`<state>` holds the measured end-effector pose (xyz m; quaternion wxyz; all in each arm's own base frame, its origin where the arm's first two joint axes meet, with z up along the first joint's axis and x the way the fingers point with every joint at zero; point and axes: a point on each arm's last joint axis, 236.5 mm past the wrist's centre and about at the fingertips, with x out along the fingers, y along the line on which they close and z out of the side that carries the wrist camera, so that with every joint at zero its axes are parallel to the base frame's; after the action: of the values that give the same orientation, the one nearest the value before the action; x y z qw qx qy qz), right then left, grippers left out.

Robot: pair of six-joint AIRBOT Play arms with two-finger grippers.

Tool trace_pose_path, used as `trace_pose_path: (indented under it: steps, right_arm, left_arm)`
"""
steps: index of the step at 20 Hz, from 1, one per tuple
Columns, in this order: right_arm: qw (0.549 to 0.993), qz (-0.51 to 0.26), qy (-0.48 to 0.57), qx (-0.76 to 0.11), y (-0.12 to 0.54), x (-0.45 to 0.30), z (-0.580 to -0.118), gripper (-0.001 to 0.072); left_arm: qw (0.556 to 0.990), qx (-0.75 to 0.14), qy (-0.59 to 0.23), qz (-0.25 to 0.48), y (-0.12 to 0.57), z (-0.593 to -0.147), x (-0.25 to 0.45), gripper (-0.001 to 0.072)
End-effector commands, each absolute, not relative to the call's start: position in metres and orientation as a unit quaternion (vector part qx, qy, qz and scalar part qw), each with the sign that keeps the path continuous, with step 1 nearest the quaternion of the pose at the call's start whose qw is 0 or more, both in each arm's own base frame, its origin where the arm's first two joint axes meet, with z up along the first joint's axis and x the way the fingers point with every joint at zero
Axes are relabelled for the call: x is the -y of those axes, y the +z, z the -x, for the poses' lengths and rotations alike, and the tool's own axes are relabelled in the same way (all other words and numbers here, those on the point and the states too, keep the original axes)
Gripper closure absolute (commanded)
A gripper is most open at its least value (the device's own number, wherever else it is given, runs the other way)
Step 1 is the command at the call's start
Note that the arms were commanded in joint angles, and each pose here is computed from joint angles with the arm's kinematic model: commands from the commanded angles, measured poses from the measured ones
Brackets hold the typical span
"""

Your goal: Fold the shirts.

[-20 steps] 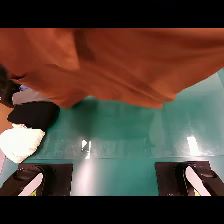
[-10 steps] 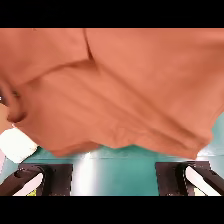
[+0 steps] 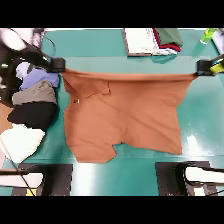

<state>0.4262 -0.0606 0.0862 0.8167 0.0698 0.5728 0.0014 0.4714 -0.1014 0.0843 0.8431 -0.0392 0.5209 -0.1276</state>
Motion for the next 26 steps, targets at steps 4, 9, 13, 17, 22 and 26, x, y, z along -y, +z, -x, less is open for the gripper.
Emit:
trace_pose_path:
  steps: [4,9,13,17,22,26]
  right_arm:
    - [0.810,-0.054,0.026,-0.584,0.040,0.046,-0.489,0.0696]
    - [0.799,-0.051,0.026,-0.599,0.070,0.050,-0.464,0.0696]
    - [0.785,-0.060,0.022,-0.616,0.044,0.043,-0.426,0.0696]
    - [0.768,-0.071,0.017,-0.637,0.000,0.037,-0.390,0.0695]
    - [0.731,-0.084,0.021,-0.677,-0.040,0.028,-0.355,0.0654]
    - [0.733,-0.081,0.023,-0.674,-0.026,0.029,-0.359,0.0218]
  left_arm:
    - [0.849,-0.513,-0.126,0.025,0.032,-0.515,0.100,0.0681]
    - [0.787,-0.602,-0.139,0.005,0.035,-0.468,0.080,0.0680]
    - [0.726,-0.672,-0.146,0.023,-0.006,-0.424,0.086,0.0681]
    - [0.685,-0.713,-0.145,0.024,-0.062,-0.387,0.096,0.0680]
    - [0.682,-0.720,-0.125,0.039,-0.070,-0.381,0.097,0.0560]
    - [0.714,-0.693,-0.095,0.025,-0.043,-0.389,0.082,0.0190]
